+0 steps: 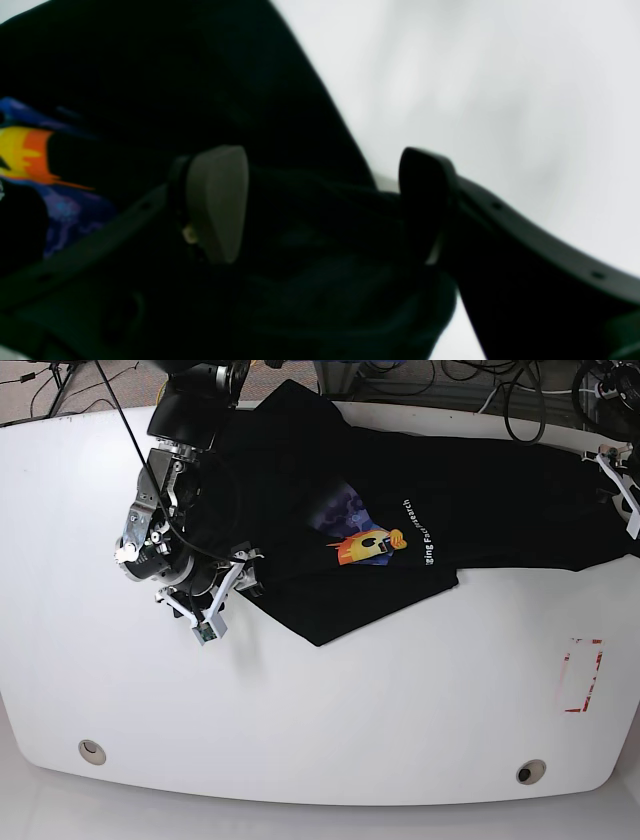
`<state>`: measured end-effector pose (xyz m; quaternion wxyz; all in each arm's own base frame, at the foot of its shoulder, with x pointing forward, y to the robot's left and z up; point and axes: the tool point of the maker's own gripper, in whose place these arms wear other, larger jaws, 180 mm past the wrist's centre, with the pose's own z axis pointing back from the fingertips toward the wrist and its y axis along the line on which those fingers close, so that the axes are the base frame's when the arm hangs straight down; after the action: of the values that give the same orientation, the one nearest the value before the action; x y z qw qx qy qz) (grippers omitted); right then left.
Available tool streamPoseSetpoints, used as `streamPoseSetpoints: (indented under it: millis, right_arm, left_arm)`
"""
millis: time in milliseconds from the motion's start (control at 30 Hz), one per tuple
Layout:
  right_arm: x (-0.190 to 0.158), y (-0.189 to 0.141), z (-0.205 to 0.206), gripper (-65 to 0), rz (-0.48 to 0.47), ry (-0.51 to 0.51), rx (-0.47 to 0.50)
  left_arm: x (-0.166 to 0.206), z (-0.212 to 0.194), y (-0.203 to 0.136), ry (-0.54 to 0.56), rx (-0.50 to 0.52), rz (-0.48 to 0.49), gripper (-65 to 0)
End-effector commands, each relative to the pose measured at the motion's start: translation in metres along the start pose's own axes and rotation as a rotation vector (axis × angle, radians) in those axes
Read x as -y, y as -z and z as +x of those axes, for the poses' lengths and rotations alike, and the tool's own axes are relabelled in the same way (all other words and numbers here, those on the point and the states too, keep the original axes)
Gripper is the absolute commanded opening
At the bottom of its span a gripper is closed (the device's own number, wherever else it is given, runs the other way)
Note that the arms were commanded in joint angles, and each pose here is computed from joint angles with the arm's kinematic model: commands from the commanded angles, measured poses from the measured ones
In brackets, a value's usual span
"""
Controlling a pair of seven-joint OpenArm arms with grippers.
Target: Layout the t-shirt on the table in an organized manner, then fold the t-shirt properly
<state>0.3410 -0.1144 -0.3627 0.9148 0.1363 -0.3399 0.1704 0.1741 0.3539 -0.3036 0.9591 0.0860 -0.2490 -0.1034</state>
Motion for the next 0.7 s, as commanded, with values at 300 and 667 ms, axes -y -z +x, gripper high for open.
streamPoseSetpoints:
  millis: [300, 667]
  right_arm:
    - [0.002, -0.004, 0.019, -20.0, -0.005, -0.011, 0.063]
    - [-0.021, 0.028, 0.034, -20.0, 0.103, -0.027, 0.090]
  left_arm:
    - [-0.026, -0.026, -0.006, 0.020, -0.118, 0.110, -35.3]
    - [-0.023, -0.028, -0.005, 0.024, -0.126, 0.103, -47.8]
